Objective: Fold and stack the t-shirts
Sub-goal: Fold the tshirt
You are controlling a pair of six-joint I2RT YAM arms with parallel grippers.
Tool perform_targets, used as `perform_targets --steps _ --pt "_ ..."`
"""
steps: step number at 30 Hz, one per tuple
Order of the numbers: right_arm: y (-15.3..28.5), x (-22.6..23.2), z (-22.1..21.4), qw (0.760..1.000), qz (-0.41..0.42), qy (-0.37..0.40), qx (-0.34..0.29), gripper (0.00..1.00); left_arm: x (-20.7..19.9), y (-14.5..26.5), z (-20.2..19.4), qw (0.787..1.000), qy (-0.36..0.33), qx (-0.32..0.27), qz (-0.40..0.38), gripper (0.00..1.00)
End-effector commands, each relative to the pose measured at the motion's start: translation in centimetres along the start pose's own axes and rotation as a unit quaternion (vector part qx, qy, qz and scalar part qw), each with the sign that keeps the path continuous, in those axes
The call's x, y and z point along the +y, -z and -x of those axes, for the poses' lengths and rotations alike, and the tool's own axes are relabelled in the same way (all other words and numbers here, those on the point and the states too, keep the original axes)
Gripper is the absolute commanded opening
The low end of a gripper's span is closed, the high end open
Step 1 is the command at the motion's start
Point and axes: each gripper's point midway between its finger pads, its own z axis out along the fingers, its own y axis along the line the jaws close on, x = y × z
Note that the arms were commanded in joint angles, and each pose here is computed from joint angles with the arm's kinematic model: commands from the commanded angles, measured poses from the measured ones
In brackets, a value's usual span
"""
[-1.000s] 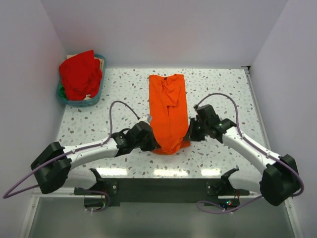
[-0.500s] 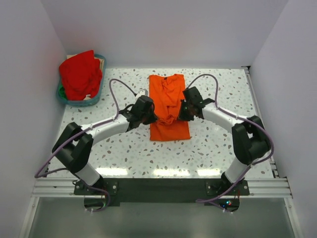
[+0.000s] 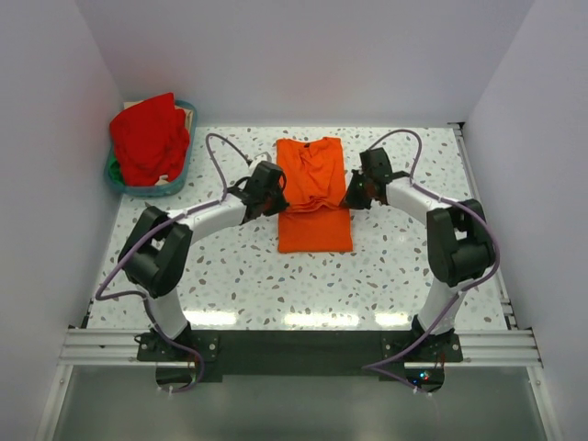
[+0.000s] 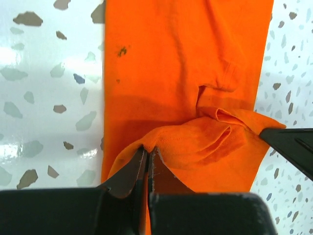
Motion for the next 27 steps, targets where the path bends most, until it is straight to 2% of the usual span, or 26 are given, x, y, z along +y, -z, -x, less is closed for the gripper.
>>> perform_targets --steps 1,13,16,17,19,20,23,24,27 --pt "0.0 2.2 2.5 0.999 0.043 0.014 -0.025 0.0 -1.3 -0.1 2.5 0.999 -0.012 -0.024 -0.017 0.0" --pt "-1.5 2.7 4.2 0.998 0.061 0.0 -0.023 0.01 -0.8 -2.2 4.5 0.999 -0.02 -0.015 -0.036 0.0" --pt "-1.0 2.0 5.2 0.998 0.063 -0.011 -0.029 0.25 -1.7 -2.2 5.9 0.996 -0.042 -0.022 -0.077 0.23" --pt "-0.9 1.1 5.8 0.997 0.062 -0.024 -0.032 0.39 -1.7 -2.0 6.5 0.995 -0.042 -0.018 -0.091 0.36" --pt "0.2 1.0 6.8 0.995 0.08 -0.034 -0.042 0.51 -1.6 -1.3 7.4 0.993 -0.051 -0.024 -0.102 0.48" --pt "0.6 0.6 7.1 0.995 0.081 -0.038 -0.047 0.6 -1.3 -1.0 7.6 0.993 -0.051 -0.026 -0.108 0.54" --pt "2.3 1.2 7.3 0.994 0.084 -0.02 -0.064 0.61 -1.3 0.9 7.9 0.991 -0.055 -0.042 -0.116 0.58" --pt "2.6 1.6 7.0 0.994 0.086 -0.014 -0.066 0.61 -2.1 1.8 8.5 0.988 -0.055 -0.057 -0.133 0.56" --pt "3.1 2.4 5.6 0.994 0.074 0.016 -0.074 0.6 -2.1 2.2 7.0 0.989 -0.058 -0.047 -0.131 0.43"
